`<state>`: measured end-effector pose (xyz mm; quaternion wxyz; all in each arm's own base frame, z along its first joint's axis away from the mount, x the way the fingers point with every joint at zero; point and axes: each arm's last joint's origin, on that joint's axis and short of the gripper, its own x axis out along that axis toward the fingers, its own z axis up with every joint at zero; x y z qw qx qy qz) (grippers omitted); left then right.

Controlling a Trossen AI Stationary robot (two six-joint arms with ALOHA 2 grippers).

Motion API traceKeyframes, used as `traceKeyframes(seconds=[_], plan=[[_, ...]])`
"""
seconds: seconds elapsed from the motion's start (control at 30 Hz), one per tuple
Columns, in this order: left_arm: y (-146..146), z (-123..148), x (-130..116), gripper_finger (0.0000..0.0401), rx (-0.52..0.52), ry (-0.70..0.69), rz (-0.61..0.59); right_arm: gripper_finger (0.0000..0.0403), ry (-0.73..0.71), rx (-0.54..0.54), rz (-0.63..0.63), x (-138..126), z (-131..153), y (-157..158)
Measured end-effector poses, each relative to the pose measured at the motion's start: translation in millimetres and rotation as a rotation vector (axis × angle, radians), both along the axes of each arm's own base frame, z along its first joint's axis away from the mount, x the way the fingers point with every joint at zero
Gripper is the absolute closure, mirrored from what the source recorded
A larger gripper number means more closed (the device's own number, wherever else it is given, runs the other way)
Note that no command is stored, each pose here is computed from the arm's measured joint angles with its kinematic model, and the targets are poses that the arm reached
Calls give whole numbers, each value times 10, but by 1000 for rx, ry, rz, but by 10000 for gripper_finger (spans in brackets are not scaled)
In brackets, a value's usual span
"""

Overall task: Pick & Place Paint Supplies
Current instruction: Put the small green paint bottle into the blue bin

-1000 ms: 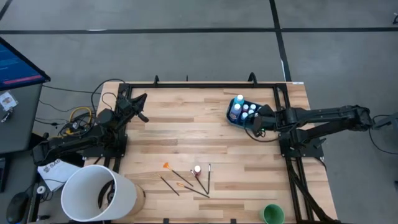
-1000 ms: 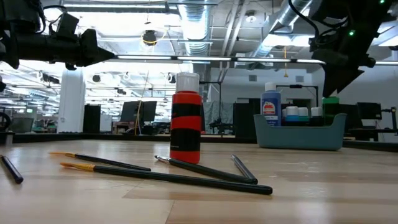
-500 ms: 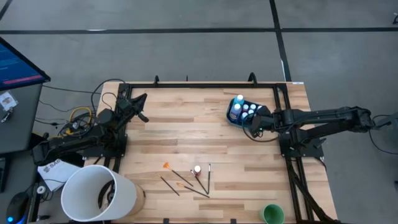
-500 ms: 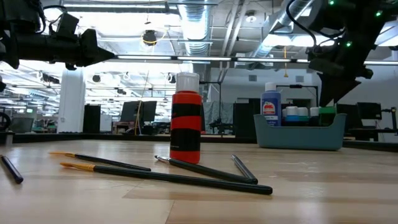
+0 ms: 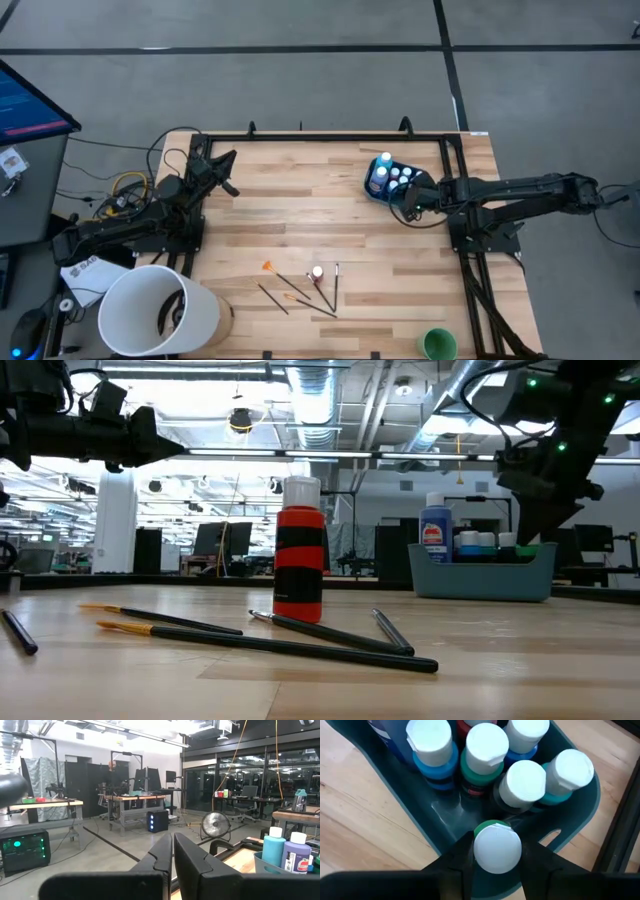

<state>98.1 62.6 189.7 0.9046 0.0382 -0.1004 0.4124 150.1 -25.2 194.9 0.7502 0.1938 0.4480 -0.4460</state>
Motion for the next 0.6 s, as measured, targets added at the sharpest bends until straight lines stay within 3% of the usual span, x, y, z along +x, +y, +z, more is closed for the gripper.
traceKeyframes(seconds=[0.2,0.6], plan=[[0,1,0,393,0,0,0,250,-1,2,-2,-1,-2,1],[0,1,0,393,0,0,0,229,12,-4,21,0,-2,1]])
